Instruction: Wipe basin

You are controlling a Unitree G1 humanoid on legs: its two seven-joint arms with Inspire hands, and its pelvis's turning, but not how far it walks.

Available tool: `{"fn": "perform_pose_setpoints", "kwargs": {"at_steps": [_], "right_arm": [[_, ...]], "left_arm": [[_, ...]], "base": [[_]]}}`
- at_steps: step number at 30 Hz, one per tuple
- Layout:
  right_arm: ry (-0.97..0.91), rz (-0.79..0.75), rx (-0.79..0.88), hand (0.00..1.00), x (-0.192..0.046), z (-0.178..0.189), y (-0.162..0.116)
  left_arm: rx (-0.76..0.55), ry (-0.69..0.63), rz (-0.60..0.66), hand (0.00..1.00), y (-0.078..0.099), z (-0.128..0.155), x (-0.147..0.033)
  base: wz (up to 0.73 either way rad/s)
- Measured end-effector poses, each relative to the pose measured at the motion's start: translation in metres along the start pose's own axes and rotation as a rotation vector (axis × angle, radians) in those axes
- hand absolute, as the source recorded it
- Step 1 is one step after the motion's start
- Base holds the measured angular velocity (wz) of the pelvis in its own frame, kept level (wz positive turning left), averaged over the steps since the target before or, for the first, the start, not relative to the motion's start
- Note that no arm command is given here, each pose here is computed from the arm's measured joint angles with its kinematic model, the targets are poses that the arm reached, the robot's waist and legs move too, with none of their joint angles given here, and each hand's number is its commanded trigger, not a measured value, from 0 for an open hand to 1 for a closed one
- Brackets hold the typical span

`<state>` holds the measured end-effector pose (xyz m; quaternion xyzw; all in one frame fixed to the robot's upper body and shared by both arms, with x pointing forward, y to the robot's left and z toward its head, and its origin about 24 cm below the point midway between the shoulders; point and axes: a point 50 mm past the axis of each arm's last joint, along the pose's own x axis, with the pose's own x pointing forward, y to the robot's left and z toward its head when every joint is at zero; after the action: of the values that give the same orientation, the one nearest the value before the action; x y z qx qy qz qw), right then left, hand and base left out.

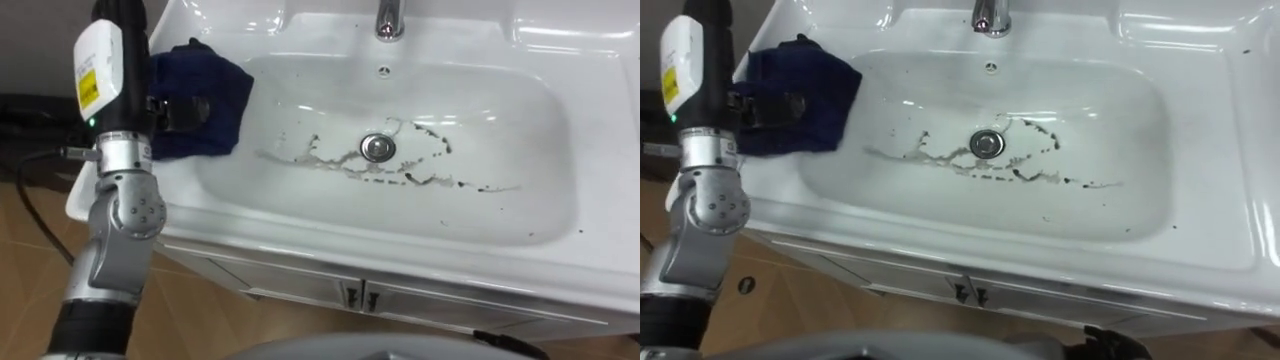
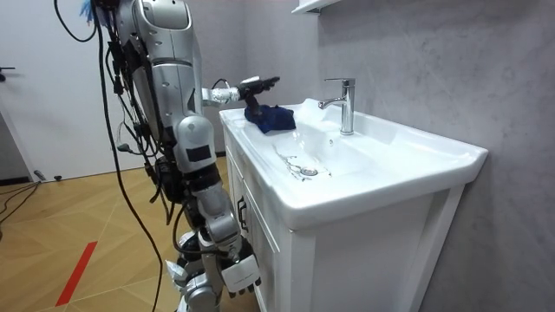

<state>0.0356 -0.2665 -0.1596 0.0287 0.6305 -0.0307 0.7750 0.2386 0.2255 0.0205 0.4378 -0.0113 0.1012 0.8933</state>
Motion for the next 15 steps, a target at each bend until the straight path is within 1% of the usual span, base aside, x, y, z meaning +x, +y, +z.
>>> {"fn": "perform_pose_setpoints", "kwargs": {"at_steps": [2,10,15], "right_arm": [[-0.001,-0.001,0.003,0.0,0.0,0.0,0.001],[-0.012,-0.005,0.012,0.0,0.0,-0.001,0.002],[-0.017,-0.004,0.016,0.0,0.0,-0.001,0.003]], "left_arm": [[0.005,0.024,-0.02,0.0,-0.004,-0.004,-0.002],[-0.031,0.046,-0.024,0.0,-0.007,-0.006,-0.003],[-0.032,0.099,-0.061,0.0,-0.016,-0.016,-0.008]], "base": [[0.0],[0.0],[0.0]]}}
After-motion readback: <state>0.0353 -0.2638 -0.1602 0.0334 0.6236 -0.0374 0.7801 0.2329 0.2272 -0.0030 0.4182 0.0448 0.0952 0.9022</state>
